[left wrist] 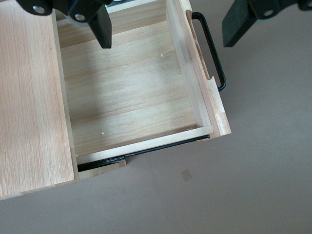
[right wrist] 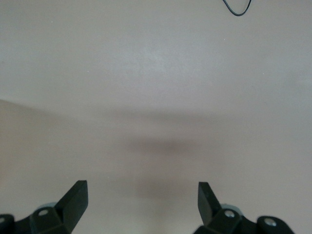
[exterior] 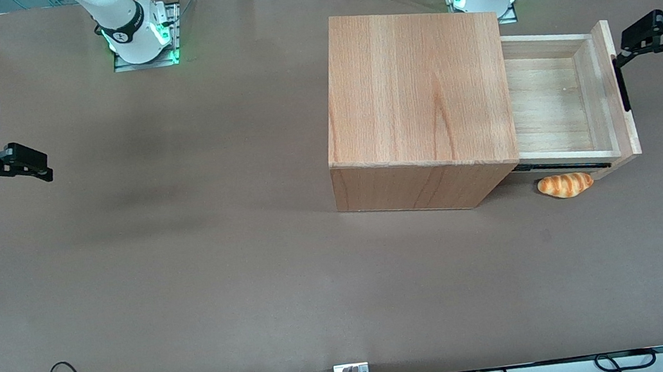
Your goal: Open top drawer with left arm
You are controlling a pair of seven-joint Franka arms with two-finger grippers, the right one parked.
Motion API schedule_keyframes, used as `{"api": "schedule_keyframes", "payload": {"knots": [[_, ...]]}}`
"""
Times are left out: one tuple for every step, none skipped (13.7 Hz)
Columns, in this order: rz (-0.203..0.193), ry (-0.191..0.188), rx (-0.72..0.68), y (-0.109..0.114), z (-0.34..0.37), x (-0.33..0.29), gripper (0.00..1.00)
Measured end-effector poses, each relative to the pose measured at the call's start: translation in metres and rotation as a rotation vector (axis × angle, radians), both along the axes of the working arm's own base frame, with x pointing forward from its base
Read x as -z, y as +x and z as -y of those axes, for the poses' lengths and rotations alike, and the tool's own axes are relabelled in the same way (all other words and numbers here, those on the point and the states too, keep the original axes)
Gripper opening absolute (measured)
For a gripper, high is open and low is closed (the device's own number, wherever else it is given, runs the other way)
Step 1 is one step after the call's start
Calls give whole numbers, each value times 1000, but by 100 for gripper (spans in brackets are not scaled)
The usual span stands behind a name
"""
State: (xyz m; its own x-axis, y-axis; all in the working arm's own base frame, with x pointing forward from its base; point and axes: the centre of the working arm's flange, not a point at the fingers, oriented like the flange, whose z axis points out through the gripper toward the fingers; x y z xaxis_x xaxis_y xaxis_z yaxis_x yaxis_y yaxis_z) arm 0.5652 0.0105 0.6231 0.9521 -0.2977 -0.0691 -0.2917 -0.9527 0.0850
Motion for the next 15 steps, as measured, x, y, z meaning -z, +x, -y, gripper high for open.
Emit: {"api": "schedule_keyframes", "payload": {"knots": [[-6, 5, -39, 0, 1, 0, 100], [-10, 8, -68, -1, 2, 0, 100], [-11, 11, -89, -1, 2, 0, 100], [-12, 14, -120, -1, 1, -1, 100], [-12, 18, -166, -2, 1, -2, 100], [-10, 22, -218, -3, 0, -5, 100], [-6, 26, -264, -4, 1, -8, 100], [0, 29, -295, -5, 3, -13, 100], [9, 30, -314, -8, 3, -18, 100], [15, 31, -324, -10, 2, -21, 100], [17, 32, -333, -11, -1, -23, 100], [16, 33, -342, -11, -5, -23, 100], [16, 33, -350, -11, -7, -23, 100], [16, 39, -359, -11, -10, -23, 100], [18, 51, -364, -12, -12, -23, 100]]}}
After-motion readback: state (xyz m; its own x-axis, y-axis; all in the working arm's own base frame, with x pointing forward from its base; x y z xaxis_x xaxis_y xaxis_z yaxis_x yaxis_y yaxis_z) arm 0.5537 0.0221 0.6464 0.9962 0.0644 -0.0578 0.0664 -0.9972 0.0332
